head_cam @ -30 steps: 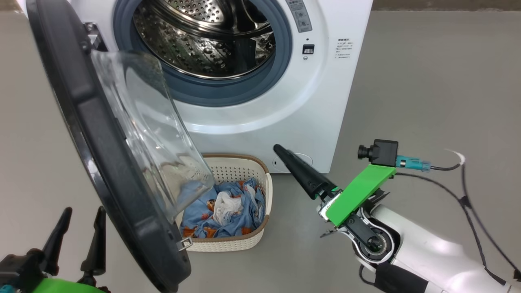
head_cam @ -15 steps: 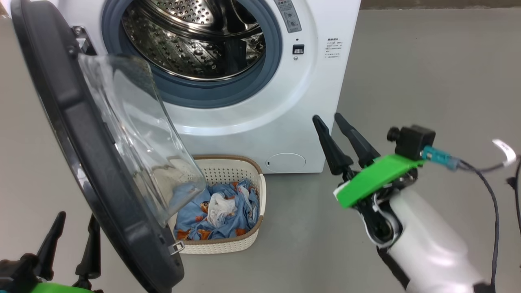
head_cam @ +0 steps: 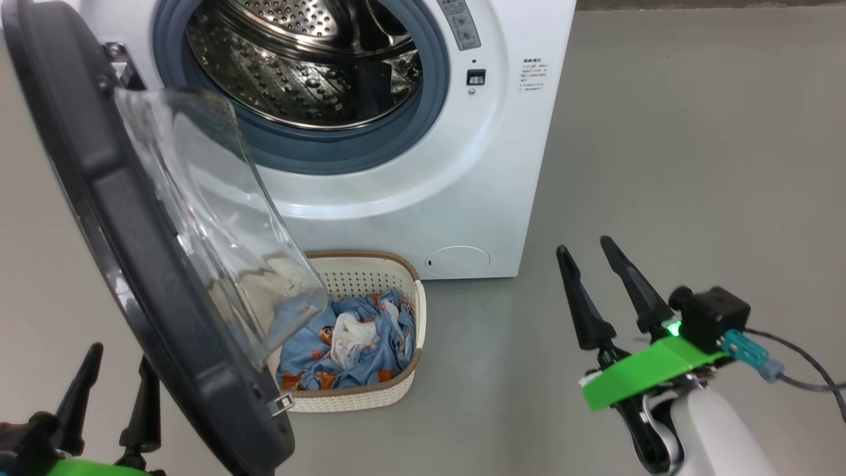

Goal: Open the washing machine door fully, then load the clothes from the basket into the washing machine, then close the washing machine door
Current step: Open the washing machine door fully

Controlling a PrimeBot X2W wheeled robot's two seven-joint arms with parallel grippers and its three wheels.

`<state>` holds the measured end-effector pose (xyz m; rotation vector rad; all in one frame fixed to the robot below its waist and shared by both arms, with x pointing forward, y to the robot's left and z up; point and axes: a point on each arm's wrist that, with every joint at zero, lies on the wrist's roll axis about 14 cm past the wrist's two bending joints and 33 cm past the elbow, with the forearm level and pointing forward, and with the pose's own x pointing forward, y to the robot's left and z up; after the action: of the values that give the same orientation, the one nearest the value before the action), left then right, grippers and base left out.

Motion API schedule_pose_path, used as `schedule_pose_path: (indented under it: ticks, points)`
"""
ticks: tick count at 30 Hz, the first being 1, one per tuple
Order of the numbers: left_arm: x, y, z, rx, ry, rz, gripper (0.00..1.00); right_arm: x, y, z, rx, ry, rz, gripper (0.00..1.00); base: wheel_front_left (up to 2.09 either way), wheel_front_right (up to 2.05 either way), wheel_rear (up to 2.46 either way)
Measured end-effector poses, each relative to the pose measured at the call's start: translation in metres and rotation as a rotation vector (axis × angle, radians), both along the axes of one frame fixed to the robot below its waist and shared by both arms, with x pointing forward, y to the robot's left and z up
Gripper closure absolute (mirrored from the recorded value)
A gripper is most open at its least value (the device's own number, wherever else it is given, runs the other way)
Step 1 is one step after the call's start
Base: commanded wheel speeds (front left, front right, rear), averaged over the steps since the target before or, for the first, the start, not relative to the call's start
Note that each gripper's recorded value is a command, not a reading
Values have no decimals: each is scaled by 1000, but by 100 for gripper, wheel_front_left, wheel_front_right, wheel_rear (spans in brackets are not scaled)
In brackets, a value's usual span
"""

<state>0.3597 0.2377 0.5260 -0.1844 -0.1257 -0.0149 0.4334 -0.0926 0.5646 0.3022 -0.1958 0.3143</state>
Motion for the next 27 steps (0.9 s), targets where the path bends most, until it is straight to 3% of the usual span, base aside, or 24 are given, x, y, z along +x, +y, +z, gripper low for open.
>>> schedule_pose_path:
  ticks: [11,27]
  points:
    - [3,-2,-1,-1,2,-6,0,-19,-21,-14,-103,-1,-64,0,0,0,0]
    - [-5,2,2,-19,-11,21,0,-51,-54,-43,-129,78,-160,0,0,0,0]
